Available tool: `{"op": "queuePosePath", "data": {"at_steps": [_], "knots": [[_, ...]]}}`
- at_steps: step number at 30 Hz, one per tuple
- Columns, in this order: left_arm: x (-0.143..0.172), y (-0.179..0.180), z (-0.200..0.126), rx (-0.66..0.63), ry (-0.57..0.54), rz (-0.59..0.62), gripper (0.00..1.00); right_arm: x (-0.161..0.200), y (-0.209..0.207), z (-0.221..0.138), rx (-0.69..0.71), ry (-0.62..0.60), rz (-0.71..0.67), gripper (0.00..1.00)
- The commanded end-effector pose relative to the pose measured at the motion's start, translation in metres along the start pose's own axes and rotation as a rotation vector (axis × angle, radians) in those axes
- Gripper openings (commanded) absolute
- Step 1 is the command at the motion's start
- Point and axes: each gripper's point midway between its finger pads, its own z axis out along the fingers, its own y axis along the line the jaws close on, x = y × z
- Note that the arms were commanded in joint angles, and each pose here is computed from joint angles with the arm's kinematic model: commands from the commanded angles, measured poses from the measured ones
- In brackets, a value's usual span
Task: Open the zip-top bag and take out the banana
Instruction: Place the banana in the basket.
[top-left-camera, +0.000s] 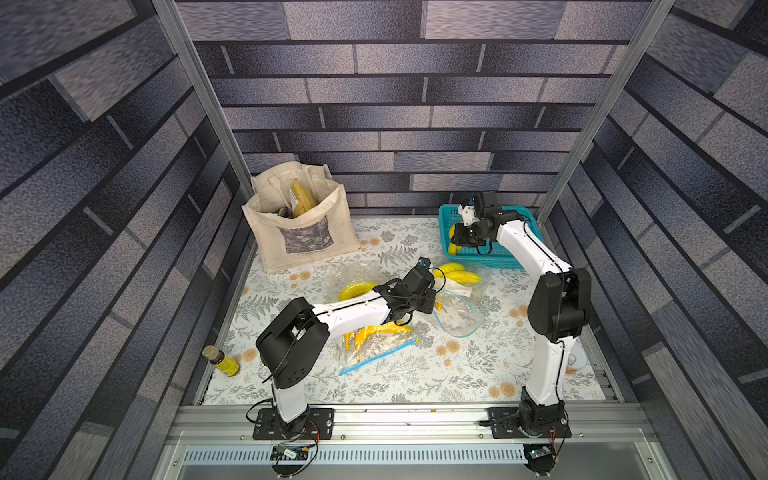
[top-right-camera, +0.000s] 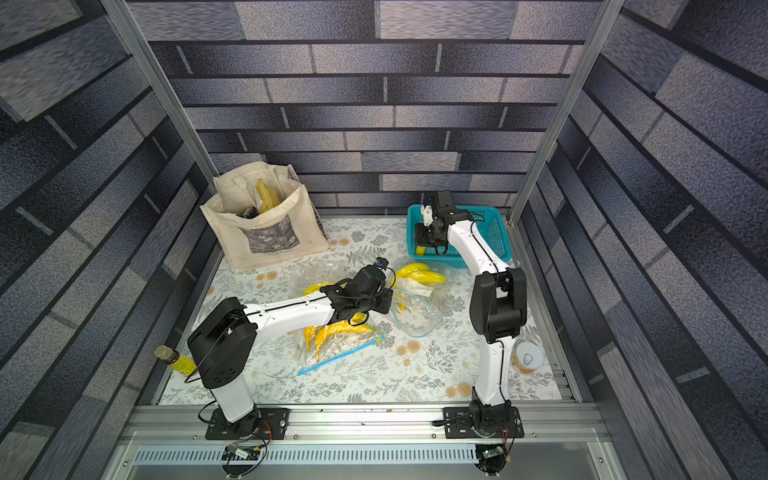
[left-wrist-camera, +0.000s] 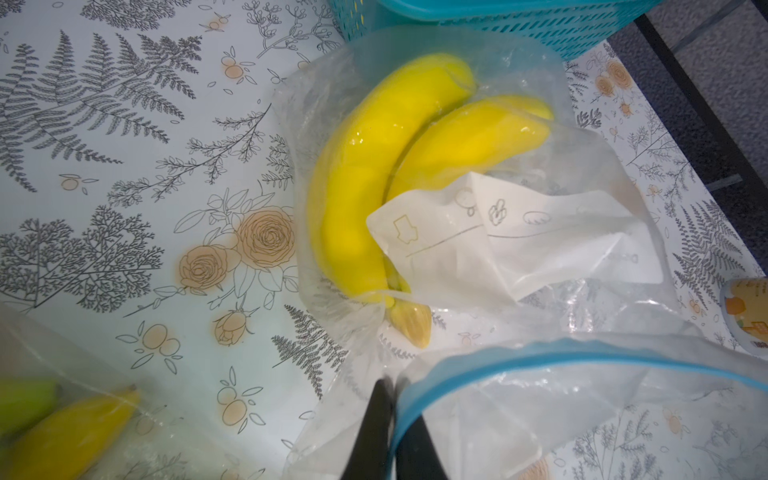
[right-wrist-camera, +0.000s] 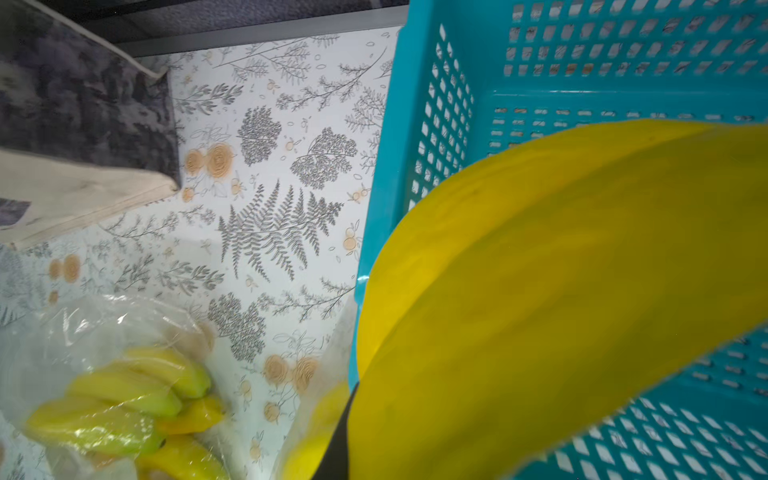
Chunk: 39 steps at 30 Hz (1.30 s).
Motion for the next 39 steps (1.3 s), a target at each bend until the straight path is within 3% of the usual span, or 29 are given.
{"op": "queuePosePath", "data": {"at_steps": [1,3,6,7,12,17,23,27,30,34,39], "knots": [[-0.001,-0.003,-0.008,0.011,-0.007,0.005,0.08,-0.024,-0.008,0.014,0.038,-0.03,0.039,0.0],[-0.001,-0.001,-0.009,0.005,-0.014,0.0,0.08,-0.019,-0.014,0.031,0.056,0.027,0.061,0.05],[-0.001,0.0,-0.012,0.002,-0.019,-0.004,0.08,-0.014,-0.025,0.043,0.109,0.079,0.075,0.35],[-0.001,0.0,-0.012,0.001,-0.02,-0.003,0.08,-0.015,-0.027,0.04,0.123,0.073,0.079,0.38],[-0.003,-0.003,-0.013,0.013,-0.025,-0.008,0.08,-0.038,-0.012,-0.029,0.105,-0.149,0.083,0.62],[-0.007,-0.009,-0.012,0.026,-0.037,-0.002,0.08,-0.005,0.001,-0.121,0.084,-0.265,0.041,0.62],[-0.007,-0.01,-0.011,0.028,-0.034,0.008,0.08,0.106,0.022,-0.172,-0.03,-0.301,-0.019,0.57],[-0.008,-0.009,-0.012,0.025,-0.036,0.01,0.08,0.187,0.051,-0.175,-0.096,-0.25,-0.117,0.54],[-0.005,-0.007,-0.011,0.017,-0.034,0.011,0.09,0.225,0.066,-0.177,-0.167,-0.259,-0.088,0.49],[0.001,-0.004,-0.009,0.005,-0.017,0.011,0.09,0.26,0.068,-0.16,-0.188,-0.256,-0.083,0.47],[0.003,-0.006,-0.009,-0.013,-0.015,0.021,0.09,0.276,0.074,-0.14,-0.198,-0.226,-0.072,0.47]]}}
